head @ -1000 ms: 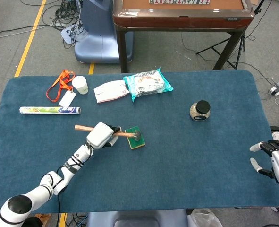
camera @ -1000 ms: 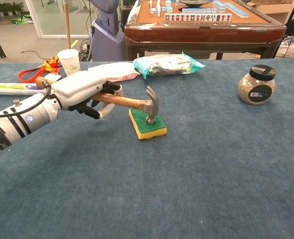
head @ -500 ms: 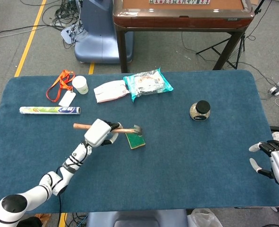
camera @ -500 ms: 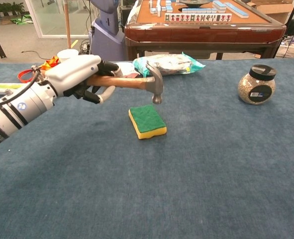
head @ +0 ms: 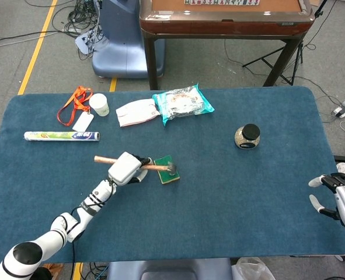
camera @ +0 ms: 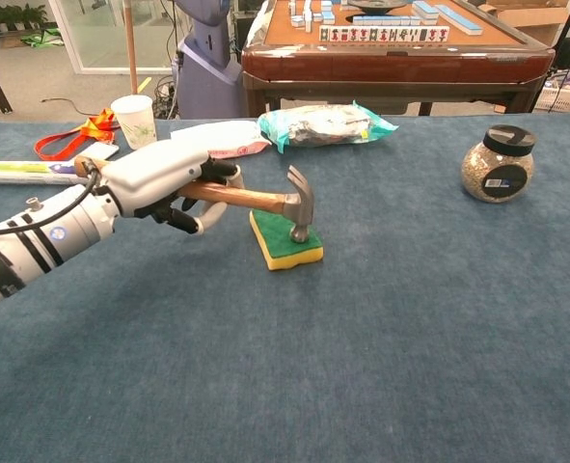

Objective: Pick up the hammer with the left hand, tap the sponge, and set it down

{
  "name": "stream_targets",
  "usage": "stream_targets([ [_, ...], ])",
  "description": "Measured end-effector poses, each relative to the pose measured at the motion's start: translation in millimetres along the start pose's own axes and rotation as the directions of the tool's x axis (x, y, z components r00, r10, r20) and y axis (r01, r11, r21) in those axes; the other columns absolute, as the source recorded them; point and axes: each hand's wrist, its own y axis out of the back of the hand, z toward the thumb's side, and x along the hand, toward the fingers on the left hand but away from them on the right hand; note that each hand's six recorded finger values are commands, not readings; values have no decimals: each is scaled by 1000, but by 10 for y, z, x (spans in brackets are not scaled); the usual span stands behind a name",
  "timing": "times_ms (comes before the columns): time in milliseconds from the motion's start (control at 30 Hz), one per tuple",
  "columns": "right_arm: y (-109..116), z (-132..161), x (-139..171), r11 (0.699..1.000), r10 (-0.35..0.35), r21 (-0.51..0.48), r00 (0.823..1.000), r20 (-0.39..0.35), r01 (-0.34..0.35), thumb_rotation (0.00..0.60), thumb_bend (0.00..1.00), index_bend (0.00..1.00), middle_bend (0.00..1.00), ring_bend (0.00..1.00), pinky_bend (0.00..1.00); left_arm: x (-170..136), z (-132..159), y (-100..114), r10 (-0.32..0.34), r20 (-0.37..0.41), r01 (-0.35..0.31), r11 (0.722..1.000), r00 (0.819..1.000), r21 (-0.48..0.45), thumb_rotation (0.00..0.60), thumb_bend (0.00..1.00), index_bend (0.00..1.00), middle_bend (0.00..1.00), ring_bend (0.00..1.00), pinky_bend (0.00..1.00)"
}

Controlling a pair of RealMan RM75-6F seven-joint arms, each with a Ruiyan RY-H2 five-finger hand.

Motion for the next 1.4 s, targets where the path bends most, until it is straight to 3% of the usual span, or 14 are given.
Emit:
stream_targets([
  [200, -5, 11, 4, 1000, 2, 0, 1000, -4, -2, 600, 323, 457, 451, 393, 259, -63, -31, 238, 89, -12, -90, 989, 996, -120, 600, 682, 795, 861, 695, 864],
  [367, -8, 15, 6, 1000, 3, 0, 1000, -5, -3, 600, 322, 457, 451, 393, 259, -200, -123, 432, 143, -19, -144, 978, 990, -149, 600, 683, 796, 862, 696, 864],
  [1200, -13, 11, 2, 1000, 7, 1, 1000, -1, -7, 600, 323, 457, 451, 393, 259, -616, -531, 172, 34, -66, -37, 999, 997, -37, 600, 682, 783, 849, 683, 858],
  [1333, -16, 13, 3, 1000, 8, 1, 1000, -2, -8, 600, 323, 457, 451, 393, 259, -668, -586, 149, 23, -76, -25, 999, 997, -25, 600, 657, 725, 783, 646, 835],
  [1400, -21, 16, 2, 1000, 10, 2, 1000, -2, -10, 600, 323, 457, 451, 393, 259, -694, -595, 127, 16, -81, -19, 999, 997, -34, 600, 583, 611, 671, 581, 780],
])
